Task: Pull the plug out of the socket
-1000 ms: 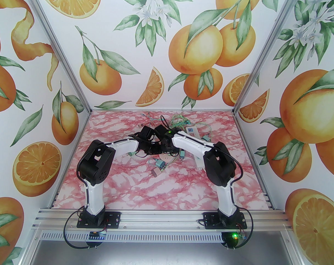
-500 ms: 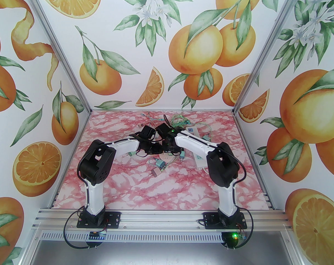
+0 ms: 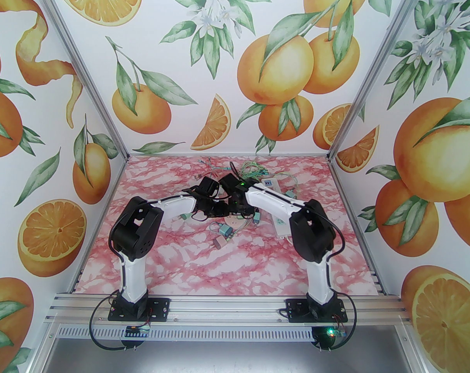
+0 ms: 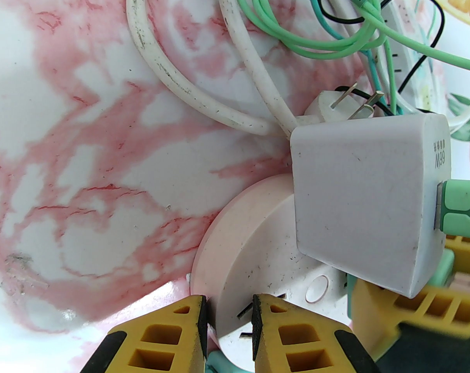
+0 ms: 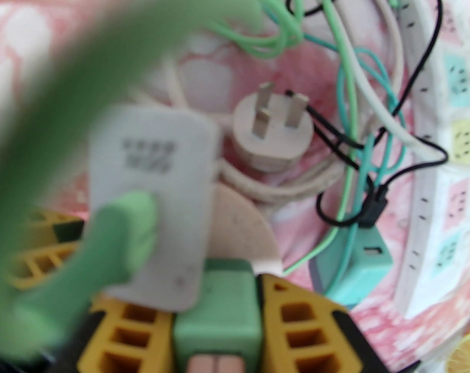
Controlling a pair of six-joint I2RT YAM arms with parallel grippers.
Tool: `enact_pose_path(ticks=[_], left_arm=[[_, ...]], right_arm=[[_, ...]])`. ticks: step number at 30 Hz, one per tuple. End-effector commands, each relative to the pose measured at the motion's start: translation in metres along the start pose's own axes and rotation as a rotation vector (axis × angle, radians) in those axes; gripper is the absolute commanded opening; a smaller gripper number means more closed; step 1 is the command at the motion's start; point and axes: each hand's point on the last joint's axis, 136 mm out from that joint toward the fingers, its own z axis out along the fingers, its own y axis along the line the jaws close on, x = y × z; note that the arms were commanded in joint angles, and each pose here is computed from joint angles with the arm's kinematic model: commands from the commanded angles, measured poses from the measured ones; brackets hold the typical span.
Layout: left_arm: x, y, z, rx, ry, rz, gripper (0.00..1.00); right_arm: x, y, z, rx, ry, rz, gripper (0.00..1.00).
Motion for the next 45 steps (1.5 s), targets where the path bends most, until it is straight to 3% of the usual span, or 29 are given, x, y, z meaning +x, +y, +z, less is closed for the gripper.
enact_pose_path(ticks=[1,7,14,20,26,36,41,45], left_arm=[[0.101,0.100,0.038,-0.351,0.291,-0.080,0.24],[0.098,0.098,0.038,-0.344,0.288,-0.080,0.24],[0.099,0.097,0.038,-0.341,0.291,-0.079,0.24],[0.100,0.097,0.039,-0.344,0.291,-0.079,0.24],[0.102,0.098,0.038,-0.347,0.295,-0.074,0.24],[0.104,0.099,0.039,-0.348,0.299,-0.072,0.24],[0.090,0.094,0.031,-0.338,0.272,-0.059,0.24],[0.059,0.088,0.010,-0.276,0.195,-0.082,0.27]], right_arm=[[-0.020,0.028,-0.044,-0.238,-0.067,0.028,0.19],[-0.010,0.034,-0.038,-0.189,-0.063,-0.011,0.19],[0.021,0.068,-0.019,-0.054,-0.020,-0.172,0.19],[0.035,0.089,-0.011,-0.042,0.009,-0.223,0.20],[0.014,0.071,-0.025,-0.041,-0.027,-0.196,0.21],[-0.008,0.027,-0.032,-0.175,-0.012,-0.011,0.21],[0.002,0.037,-0.023,-0.153,-0.009,-0.048,0.21],[0.009,0.053,-0.014,-0.163,-0.015,-0.080,0.20]])
